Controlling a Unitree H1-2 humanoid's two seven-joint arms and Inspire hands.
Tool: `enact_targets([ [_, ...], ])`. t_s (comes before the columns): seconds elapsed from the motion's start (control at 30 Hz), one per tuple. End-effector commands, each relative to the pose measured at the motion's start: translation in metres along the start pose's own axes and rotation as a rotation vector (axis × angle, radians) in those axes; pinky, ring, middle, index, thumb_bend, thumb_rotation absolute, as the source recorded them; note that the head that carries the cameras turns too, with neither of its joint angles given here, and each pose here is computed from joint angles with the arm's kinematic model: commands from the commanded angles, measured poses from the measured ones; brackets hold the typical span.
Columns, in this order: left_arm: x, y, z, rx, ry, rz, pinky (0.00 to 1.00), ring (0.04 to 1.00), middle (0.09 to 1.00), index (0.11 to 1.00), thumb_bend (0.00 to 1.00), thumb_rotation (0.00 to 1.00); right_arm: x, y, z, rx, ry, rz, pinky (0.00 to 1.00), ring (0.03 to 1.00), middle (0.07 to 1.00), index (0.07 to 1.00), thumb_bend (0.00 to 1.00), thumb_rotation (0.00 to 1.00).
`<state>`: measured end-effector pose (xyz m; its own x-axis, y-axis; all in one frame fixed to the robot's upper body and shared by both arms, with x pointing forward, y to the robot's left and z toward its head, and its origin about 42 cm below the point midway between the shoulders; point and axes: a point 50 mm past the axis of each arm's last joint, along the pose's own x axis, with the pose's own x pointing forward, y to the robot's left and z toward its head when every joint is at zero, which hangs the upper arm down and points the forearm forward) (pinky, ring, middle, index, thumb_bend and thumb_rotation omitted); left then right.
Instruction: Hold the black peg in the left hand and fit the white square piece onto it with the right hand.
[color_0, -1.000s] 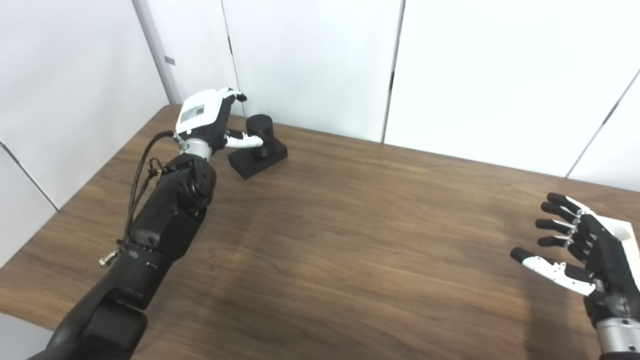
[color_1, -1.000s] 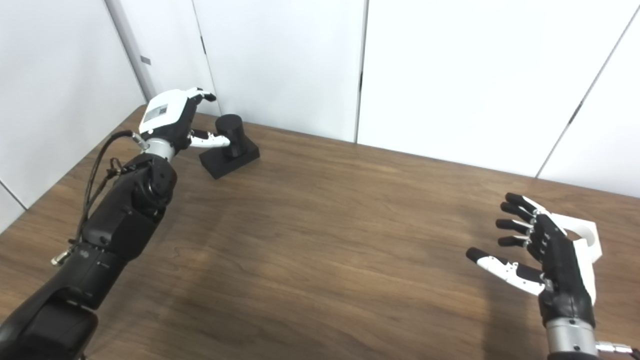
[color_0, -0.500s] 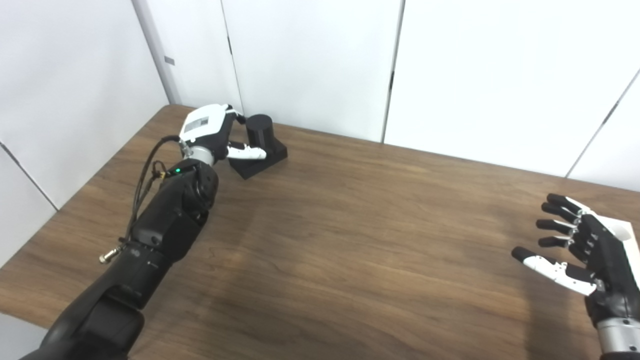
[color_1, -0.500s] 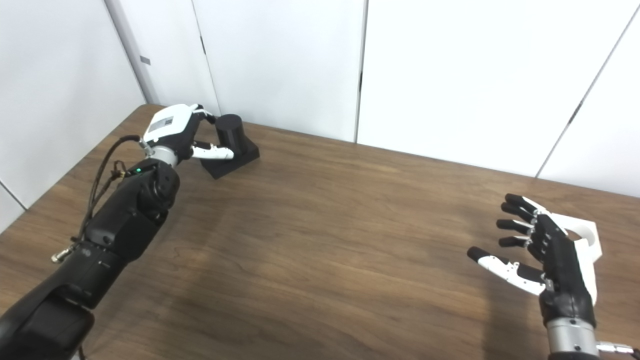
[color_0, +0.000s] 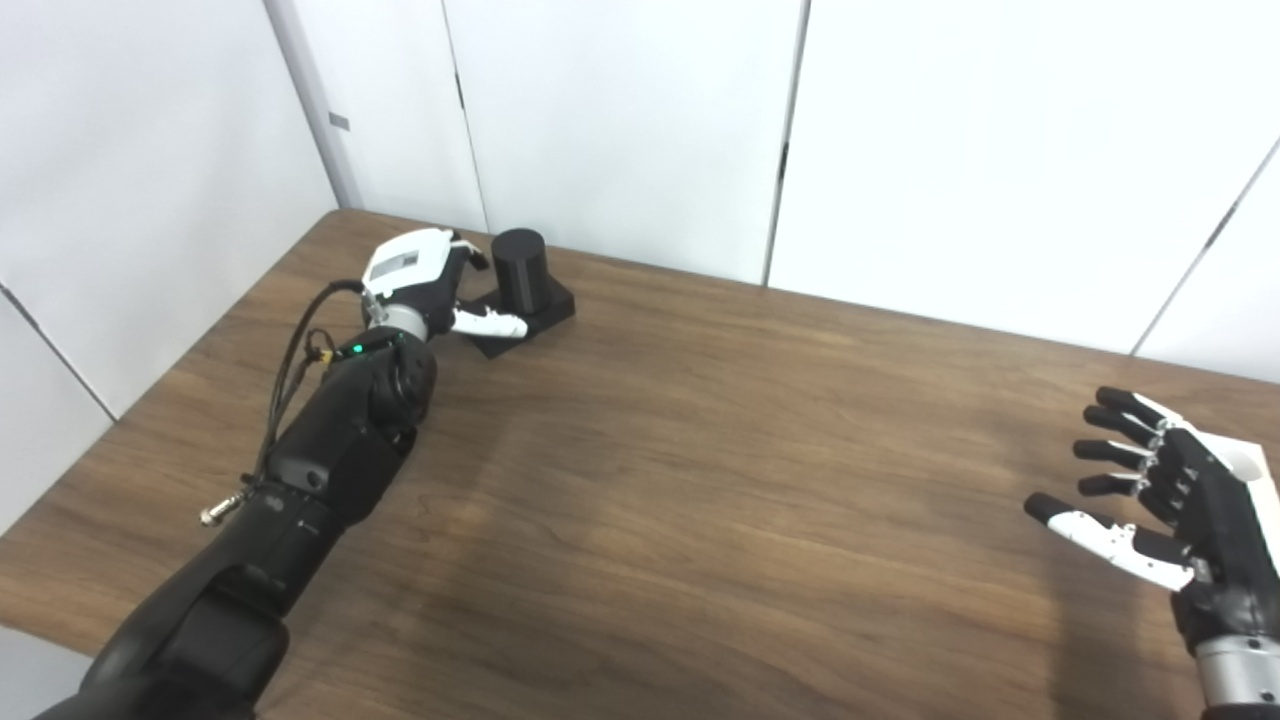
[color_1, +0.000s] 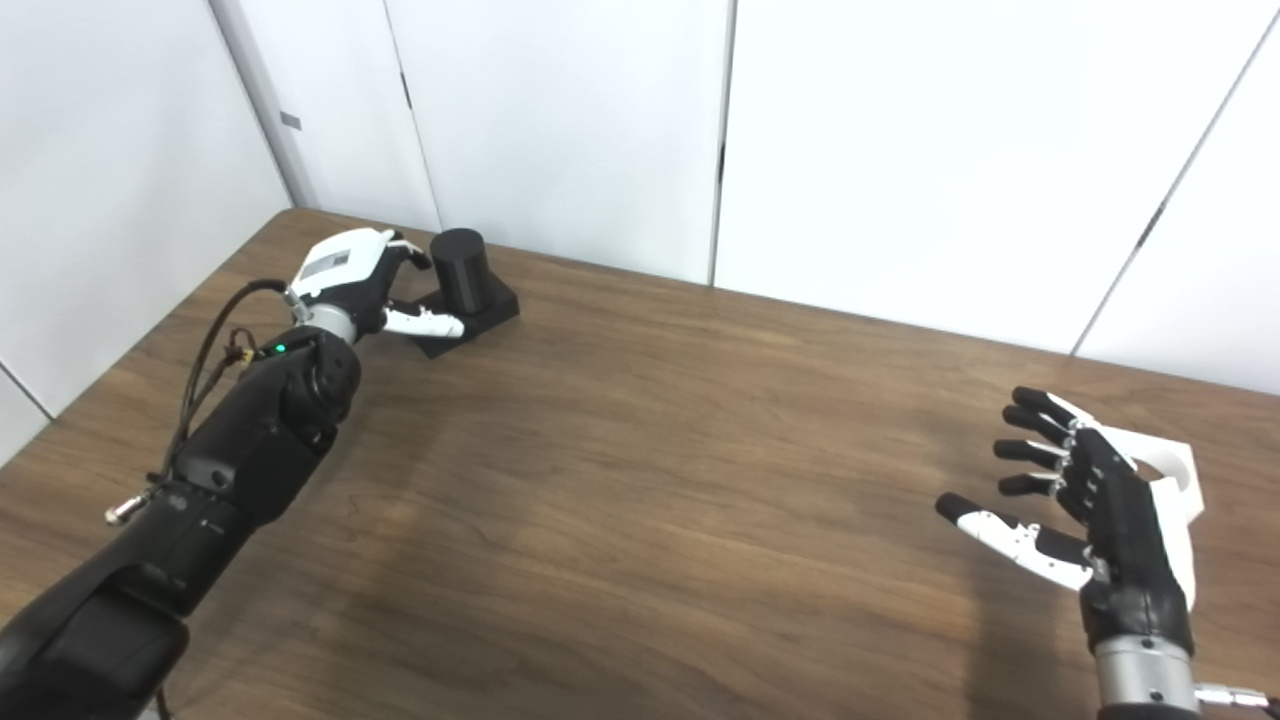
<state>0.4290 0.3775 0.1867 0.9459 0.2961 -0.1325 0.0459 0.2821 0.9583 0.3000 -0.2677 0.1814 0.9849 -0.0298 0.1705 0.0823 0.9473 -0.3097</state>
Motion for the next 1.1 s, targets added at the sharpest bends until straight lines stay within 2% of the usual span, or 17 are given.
enact_targets([
  [0.0,0.011,0.034,0.008,0.017,-0.017,0.107,0.86,0.988,0.969,0.794,1.0,0.53,0.006,-0.005,0.019,-0.01,-0.083,-0.022,0.53,0.674,0.764,0.77,0.65,0.0],
  [0.37,0.016,0.024,-0.001,0.051,0.019,0.078,0.88,0.989,0.972,0.821,0.97,0.54,0.003,-0.005,0.02,-0.012,-0.078,-0.021,0.55,0.682,0.768,0.771,0.65,0.0],
  [0.67,0.02,0.018,0.0,0.056,0.027,0.051,0.86,0.989,0.965,0.813,0.96,0.53,0.002,-0.004,0.022,0.001,-0.074,-0.021,0.54,0.675,0.764,0.763,0.66,0.0],
  [0.9,0.027,0.015,0.007,0.082,0.012,0.014,0.85,0.99,0.957,0.77,0.92,0.53,0.001,-0.004,0.021,-0.001,-0.068,-0.029,0.54,0.674,0.768,0.768,0.66,0.0],
  [1.07,0.029,0.017,0.011,0.106,-0.011,0.0,0.84,0.976,0.935,0.725,0.86,0.47,0.001,-0.005,0.021,-0.01,-0.07,-0.031,0.53,0.663,0.765,0.768,0.66,0.0],
])
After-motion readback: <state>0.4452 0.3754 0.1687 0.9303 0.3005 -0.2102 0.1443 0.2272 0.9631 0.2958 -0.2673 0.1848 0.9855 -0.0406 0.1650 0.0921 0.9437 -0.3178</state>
